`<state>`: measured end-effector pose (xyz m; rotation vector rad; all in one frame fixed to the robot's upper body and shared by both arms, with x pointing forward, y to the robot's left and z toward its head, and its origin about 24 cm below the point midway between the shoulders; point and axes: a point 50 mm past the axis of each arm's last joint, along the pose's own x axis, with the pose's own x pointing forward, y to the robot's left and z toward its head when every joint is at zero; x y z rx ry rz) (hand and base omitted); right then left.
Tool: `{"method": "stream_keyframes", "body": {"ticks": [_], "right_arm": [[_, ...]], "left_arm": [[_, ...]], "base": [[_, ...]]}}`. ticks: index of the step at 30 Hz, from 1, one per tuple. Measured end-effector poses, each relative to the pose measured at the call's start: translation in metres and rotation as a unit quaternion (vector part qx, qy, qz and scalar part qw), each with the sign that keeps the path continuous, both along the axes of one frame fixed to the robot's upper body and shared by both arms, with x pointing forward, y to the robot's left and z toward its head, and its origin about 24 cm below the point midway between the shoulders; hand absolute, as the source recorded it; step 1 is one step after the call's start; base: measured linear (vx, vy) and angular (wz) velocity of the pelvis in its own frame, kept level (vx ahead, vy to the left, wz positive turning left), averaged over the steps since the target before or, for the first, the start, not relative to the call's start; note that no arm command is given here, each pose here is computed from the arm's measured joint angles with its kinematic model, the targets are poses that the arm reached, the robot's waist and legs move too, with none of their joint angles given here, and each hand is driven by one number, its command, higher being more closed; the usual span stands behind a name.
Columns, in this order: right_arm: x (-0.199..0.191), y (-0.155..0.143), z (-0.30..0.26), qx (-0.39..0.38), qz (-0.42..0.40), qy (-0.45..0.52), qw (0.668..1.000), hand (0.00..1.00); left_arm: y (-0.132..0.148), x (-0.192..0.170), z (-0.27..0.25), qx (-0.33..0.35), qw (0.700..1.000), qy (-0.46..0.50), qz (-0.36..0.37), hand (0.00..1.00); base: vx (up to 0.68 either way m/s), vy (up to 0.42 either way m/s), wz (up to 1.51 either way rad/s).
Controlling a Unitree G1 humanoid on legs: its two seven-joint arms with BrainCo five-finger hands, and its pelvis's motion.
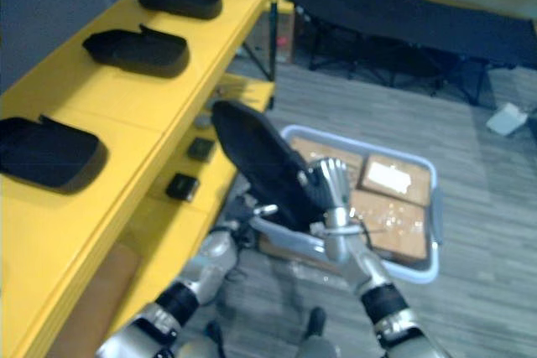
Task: Walk over and take plastic housings, then place them on the shelf
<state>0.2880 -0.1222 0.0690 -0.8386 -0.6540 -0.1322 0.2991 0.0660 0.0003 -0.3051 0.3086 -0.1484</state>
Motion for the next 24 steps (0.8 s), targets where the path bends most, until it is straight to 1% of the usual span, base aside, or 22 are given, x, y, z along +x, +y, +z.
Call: {"method": "stream_keyframes", "body": {"ticks": [5, 10, 11, 12, 13, 15, 16, 18, 21, 24], "right_arm": [[-0.003, 0.011, -0.003, 0.011, 0.018, 0.01, 1.0, 1.0], [-0.008, 0.013, -0.014, 0.028, 0.017, 0.036, 0.999, 1.0], [-0.009, 0.014, -0.016, 0.032, 0.017, 0.043, 0.998, 1.0], [-0.009, 0.015, -0.017, 0.042, 0.018, 0.05, 0.998, 1.0], [-0.009, 0.016, -0.017, 0.045, 0.018, 0.052, 0.997, 1.0], [-0.01, 0.019, -0.02, 0.053, 0.02, 0.06, 0.997, 1.0], [-0.01, 0.019, -0.021, 0.056, 0.02, 0.062, 0.996, 1.0], [-0.012, 0.021, -0.023, 0.067, 0.019, 0.065, 0.995, 1.0], [-0.015, 0.023, -0.027, 0.089, 0.011, 0.07, 0.993, 1.0], [-0.018, 0.026, -0.027, 0.105, 0.015, 0.061, 0.992, 1.0]], "left_arm": [[-0.006, 0.0, 0.0, -0.039, 0.999, 0.015, 0.005, 0.0], [-0.009, 0.0, -0.004, -0.126, 0.991, 0.048, 0.022, 0.0], [-0.008, 0.0, -0.004, -0.149, 0.987, 0.051, 0.03, 1.0], [-0.007, 0.001, -0.003, -0.177, 0.982, 0.051, 0.037, 1.0], [-0.007, 0.001, -0.003, -0.19, 0.98, 0.05, 0.041, 1.0], [-0.004, 0.003, 0.0, -0.251, 0.965, 0.047, 0.055, 1.0], [-0.004, 0.003, 0.0, -0.26, 0.963, 0.044, 0.058, 1.0], [-0.001, 0.004, 0.0, -0.305, 0.949, 0.04, 0.076, 1.0], [0.002, 0.004, -0.003, -0.343, 0.934, 0.042, 0.091, 1.0], [0.004, 0.005, -0.002, -0.36, 0.927, 0.037, 0.094, 1.0]], "base": [[0.0, 0.0, 0.0], [0.0, 0.0, 0.0], [0.0, 0.0, 0.0], [0.0, 0.0, 0.0], [0.0, 0.0, 0.0], [0.0, 0.0, 0.0], [0.0, 0.0, 0.0], [-0.03, 0.0, 0.05], [0.0, 0.0, 0.02], [0.0, 0.0, 0.0]]}}
